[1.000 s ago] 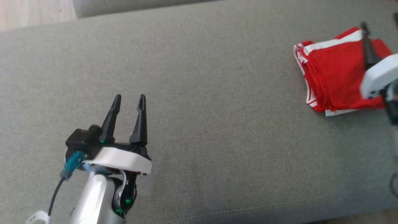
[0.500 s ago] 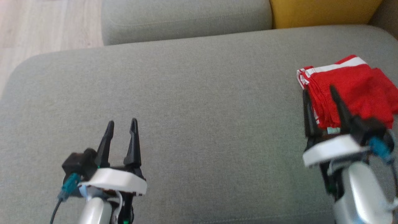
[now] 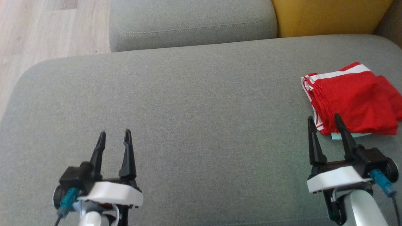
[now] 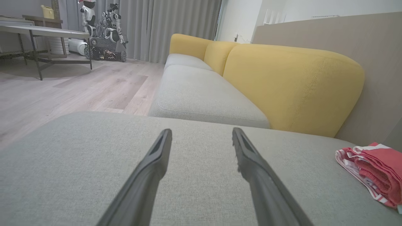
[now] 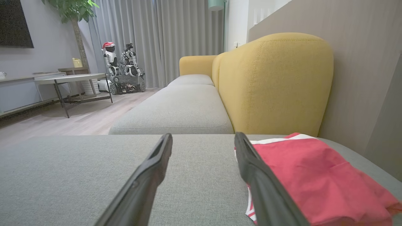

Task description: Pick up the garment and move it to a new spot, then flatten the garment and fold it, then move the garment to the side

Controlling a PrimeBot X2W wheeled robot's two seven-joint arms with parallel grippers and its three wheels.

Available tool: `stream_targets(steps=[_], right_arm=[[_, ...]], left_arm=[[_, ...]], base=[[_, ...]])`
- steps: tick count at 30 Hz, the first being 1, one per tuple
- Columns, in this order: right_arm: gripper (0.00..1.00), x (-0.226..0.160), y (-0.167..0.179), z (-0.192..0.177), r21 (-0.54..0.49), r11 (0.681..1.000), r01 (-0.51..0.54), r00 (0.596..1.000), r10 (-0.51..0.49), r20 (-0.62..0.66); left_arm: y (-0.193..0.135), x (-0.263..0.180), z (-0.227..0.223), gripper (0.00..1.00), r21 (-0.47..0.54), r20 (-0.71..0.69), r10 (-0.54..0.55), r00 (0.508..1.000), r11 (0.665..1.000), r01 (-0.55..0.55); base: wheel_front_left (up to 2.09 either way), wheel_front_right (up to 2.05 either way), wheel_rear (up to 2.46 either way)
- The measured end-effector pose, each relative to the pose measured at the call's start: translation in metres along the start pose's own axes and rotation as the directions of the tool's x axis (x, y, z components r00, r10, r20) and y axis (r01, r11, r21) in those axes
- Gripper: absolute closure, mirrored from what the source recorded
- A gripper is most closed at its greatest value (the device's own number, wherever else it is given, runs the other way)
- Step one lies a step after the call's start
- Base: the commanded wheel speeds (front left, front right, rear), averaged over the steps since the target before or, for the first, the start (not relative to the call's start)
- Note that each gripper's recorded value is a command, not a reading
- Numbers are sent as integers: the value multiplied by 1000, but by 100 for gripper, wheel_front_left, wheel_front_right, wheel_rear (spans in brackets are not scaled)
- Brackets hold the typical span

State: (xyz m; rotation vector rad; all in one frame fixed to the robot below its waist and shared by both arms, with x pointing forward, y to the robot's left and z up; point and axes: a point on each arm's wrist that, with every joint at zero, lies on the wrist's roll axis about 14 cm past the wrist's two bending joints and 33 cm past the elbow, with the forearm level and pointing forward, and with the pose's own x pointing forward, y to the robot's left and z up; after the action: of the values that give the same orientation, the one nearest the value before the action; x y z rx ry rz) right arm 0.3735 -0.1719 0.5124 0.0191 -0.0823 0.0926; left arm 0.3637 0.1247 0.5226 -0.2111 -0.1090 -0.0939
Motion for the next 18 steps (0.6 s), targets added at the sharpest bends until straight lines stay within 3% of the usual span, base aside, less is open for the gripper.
stream_targets(steps=[18], right_arm=[[0, 1, 7, -3, 12, 1000, -20, 1000, 20, -6]], left_arm=[[0, -3, -5, 0, -66, -18, -23, 1000, 998, 22]], base=[[0, 0, 0]])
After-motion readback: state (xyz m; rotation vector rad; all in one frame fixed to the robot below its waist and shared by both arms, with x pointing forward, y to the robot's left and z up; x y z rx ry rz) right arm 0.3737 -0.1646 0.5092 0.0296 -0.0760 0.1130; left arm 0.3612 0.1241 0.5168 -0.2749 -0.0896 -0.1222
